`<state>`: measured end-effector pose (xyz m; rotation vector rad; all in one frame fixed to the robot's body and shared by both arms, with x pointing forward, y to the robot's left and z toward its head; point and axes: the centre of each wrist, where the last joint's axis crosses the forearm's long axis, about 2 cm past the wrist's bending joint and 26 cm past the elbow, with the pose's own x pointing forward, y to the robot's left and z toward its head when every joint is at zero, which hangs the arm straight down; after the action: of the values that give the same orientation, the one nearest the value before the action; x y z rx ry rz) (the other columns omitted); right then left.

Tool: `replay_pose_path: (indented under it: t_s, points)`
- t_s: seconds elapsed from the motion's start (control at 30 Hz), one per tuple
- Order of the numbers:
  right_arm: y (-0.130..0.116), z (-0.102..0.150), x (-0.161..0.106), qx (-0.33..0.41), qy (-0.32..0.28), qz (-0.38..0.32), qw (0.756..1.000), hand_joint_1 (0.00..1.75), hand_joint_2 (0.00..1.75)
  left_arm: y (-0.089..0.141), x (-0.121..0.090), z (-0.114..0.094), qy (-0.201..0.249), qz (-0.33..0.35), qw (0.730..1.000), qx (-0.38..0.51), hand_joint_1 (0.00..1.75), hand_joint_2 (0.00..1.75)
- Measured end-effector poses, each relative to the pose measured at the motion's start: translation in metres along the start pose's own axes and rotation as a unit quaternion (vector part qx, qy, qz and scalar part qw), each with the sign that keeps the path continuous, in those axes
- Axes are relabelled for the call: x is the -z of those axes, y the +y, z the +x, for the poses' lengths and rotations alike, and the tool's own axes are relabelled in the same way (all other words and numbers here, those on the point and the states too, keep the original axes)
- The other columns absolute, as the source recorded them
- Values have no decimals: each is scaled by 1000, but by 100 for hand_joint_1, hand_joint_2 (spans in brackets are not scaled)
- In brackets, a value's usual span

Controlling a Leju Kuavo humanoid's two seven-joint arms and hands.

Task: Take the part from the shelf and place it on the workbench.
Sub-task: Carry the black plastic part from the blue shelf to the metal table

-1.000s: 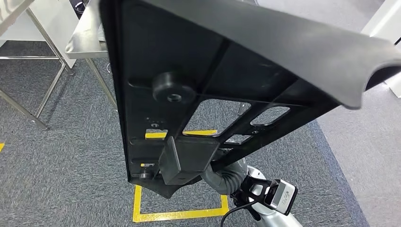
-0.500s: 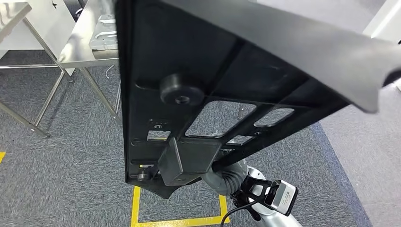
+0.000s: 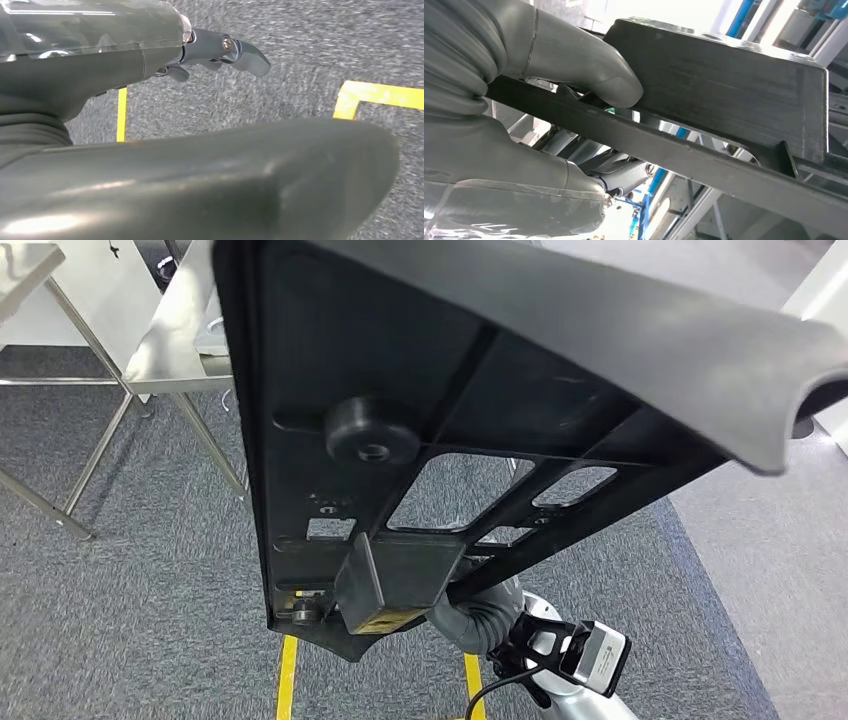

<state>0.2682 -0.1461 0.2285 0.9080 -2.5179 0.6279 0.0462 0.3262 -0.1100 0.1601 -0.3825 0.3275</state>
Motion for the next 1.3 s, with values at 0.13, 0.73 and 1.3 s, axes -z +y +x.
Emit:
replay_pose_path:
  t_s: [0.13,0.73,1.3]
  points:
    - [1,-1,-2,11,2,-4,1000,175,175,0,0,-2,3,0,1000,-1,0,0]
    - [0,-4,-5,21,9,-5,1000,175,175,-1,0,0,3,-2,1000,0,0,0]
    - [-1,-5,-9,18,17,-8,1000,175,175,-3,0,0,2,-5,1000,5,0,0]
